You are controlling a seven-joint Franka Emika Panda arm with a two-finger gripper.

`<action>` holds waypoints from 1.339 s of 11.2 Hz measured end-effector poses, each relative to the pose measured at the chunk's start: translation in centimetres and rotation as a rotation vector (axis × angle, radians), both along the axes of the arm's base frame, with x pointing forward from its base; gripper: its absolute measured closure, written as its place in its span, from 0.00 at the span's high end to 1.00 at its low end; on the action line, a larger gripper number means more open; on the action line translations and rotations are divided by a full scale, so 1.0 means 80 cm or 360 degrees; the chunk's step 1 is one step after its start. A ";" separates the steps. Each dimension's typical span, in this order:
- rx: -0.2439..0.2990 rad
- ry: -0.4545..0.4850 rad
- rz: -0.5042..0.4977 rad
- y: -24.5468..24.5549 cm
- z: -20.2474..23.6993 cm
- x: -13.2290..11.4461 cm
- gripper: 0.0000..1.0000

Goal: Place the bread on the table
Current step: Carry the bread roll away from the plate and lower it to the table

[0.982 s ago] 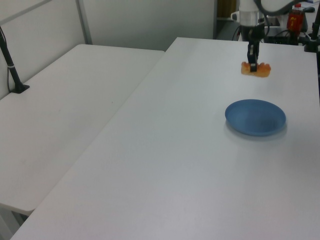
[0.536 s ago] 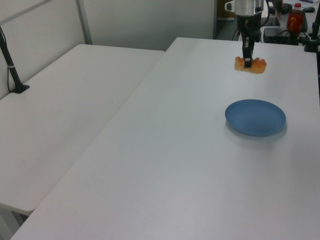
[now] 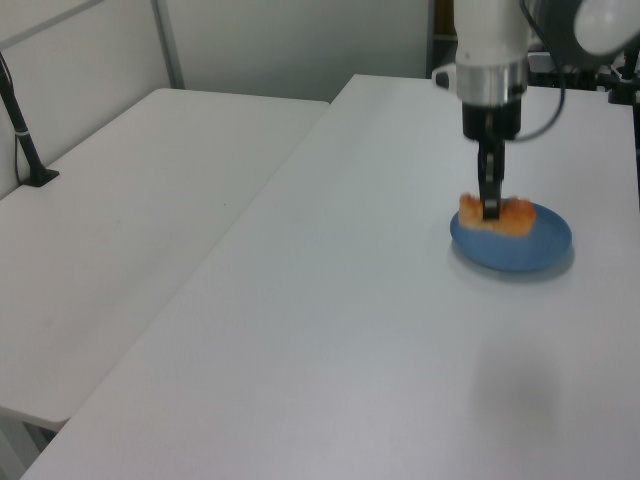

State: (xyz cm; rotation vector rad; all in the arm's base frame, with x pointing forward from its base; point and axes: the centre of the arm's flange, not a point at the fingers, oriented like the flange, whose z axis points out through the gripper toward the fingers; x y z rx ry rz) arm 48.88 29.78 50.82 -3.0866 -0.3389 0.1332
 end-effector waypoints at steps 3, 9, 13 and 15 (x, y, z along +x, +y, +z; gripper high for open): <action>0.0036 -0.0003 -0.0012 0.116 -0.042 -0.052 0.12; 0.0084 0.0066 -0.0170 0.196 -0.158 -0.064 0.15; 0.0037 0.0090 -0.0179 0.210 -0.214 -0.065 0.16; 0.0023 0.0092 -0.0163 0.217 -0.230 -0.070 0.18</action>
